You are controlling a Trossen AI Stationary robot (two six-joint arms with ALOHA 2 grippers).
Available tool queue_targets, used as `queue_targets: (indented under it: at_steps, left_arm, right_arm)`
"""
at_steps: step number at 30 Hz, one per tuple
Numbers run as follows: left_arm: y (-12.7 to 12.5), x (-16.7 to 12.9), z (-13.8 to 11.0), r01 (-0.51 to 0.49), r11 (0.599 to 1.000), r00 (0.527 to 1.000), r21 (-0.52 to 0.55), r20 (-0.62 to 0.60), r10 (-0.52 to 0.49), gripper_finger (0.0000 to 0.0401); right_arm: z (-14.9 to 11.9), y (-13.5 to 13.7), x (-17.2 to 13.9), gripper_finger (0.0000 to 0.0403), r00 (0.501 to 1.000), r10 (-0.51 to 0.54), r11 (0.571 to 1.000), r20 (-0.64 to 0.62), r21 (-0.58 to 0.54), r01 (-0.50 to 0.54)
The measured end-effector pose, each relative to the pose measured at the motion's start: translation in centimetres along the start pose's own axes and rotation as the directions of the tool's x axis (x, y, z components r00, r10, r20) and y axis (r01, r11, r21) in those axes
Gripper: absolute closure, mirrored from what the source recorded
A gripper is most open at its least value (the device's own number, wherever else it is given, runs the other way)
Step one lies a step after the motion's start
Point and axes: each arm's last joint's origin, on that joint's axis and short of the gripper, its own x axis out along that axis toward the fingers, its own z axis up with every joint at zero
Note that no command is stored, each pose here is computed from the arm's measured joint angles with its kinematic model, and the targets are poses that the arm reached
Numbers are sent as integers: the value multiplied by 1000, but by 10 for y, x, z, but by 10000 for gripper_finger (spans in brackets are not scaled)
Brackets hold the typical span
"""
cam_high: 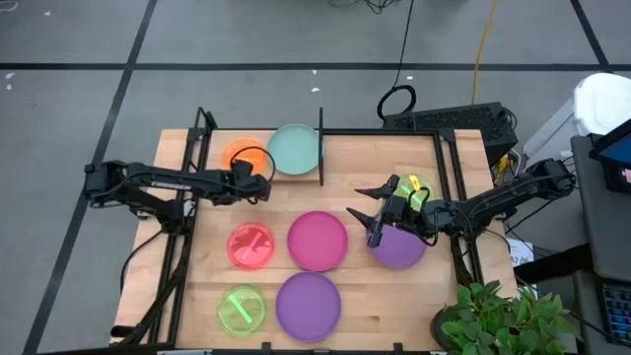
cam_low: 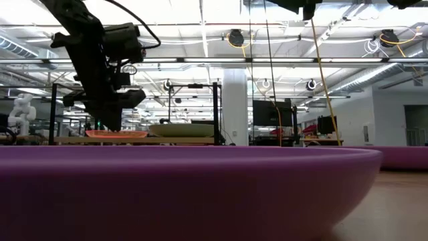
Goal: Place and stack plates onto a shelf
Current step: Put the transparent orange plate on the shelf
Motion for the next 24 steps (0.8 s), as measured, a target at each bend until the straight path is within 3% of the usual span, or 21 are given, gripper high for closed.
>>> queue_targets:
  at_steps: [12, 19, 24]
  left_arm:
    - [6, 6, 10, -47, 999, 998, -21, 39, 48, 334]
    - [-6, 0, 4, 73, 997, 997, 10, 16, -73, 334]
    - [-8, -1, 4, 75, 997, 996, 34, 37, -76, 334]
  right_arm:
    - [0, 0, 0, 167, 1000, 0, 1000, -2, 3, 0]
    - [-1, 0, 0, 167, 1000, 0, 1000, -6, 0, 0]
    - [-1, 0, 0, 167, 1000, 1, 1000, -6, 1, -1]
